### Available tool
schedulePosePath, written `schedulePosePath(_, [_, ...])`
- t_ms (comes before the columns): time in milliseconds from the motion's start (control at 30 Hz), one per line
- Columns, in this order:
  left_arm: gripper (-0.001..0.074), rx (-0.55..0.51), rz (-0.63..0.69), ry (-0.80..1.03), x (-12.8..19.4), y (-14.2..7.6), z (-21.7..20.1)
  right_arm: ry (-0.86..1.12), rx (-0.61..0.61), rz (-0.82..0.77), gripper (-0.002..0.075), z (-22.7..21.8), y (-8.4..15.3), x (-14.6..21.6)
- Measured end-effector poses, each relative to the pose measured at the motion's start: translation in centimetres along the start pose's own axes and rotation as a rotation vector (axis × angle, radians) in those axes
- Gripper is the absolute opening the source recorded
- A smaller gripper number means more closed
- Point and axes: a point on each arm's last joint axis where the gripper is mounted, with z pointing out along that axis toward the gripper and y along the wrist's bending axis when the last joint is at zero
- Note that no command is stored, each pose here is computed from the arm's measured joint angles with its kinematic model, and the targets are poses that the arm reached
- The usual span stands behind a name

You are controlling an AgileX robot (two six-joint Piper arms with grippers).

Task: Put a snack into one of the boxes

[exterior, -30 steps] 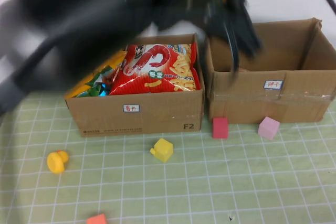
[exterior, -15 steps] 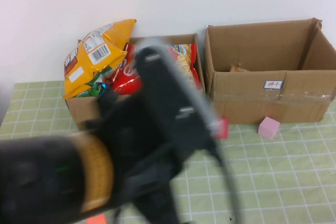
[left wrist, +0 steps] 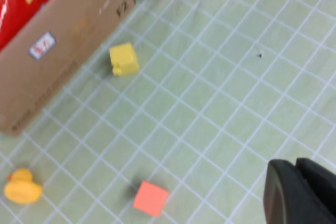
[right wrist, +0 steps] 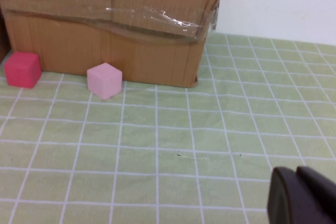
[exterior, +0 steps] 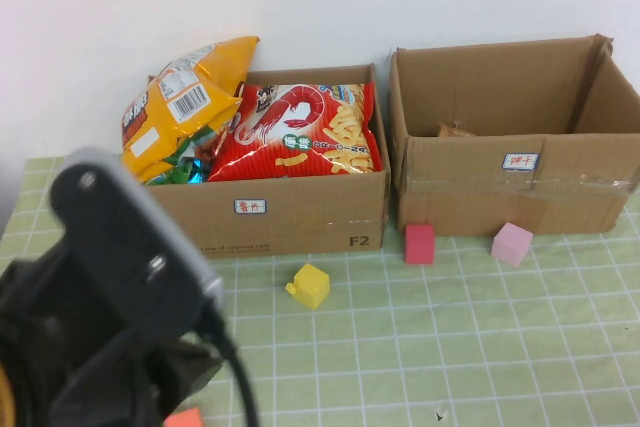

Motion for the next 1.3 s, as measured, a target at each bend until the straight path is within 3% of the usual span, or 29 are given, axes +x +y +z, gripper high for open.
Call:
schedulePosePath(233, [-0.0001, -0.032, -0.051, -0.086, 2.6, 1.1, 0.5, 0.000, 0.000, 0.000, -0.0002, 0.0, 0.0, 0.0])
schedulePosePath(500, [-0.0001, -0.085, -0.247, -0.337, 7.3, 3.8, 1.1, 0.000, 0.000, 0.000, -0.0002, 0.0, 0.0, 0.0])
schedulePosePath(767, [-0.0001, -0.343, -0.195, -0.639, 13.1, 4.9, 1.5, 0.000, 0.000, 0.000, -0.0002, 0.0, 0.0, 0.0])
schedulePosePath(933, [-0.0001, -0.526, -0.239, -0.732, 16.9, 4.6, 1.7, 0.000, 0.000, 0.000, -0.0002, 0.0, 0.0, 0.0])
schedulePosePath(1100, [-0.0001, -0.706, -0.316, -0.681, 19.3, 4.9, 2.8, 0.002, 0.001, -0.002, -0.0002, 0.0, 0.0, 0.0])
schedulePosePath(1300, [-0.0001, -0.778, -0.388, -0.626, 20.5, 5.2, 3.9, 0.002, 0.002, -0.001, -0.0002, 0.0, 0.0, 0.0])
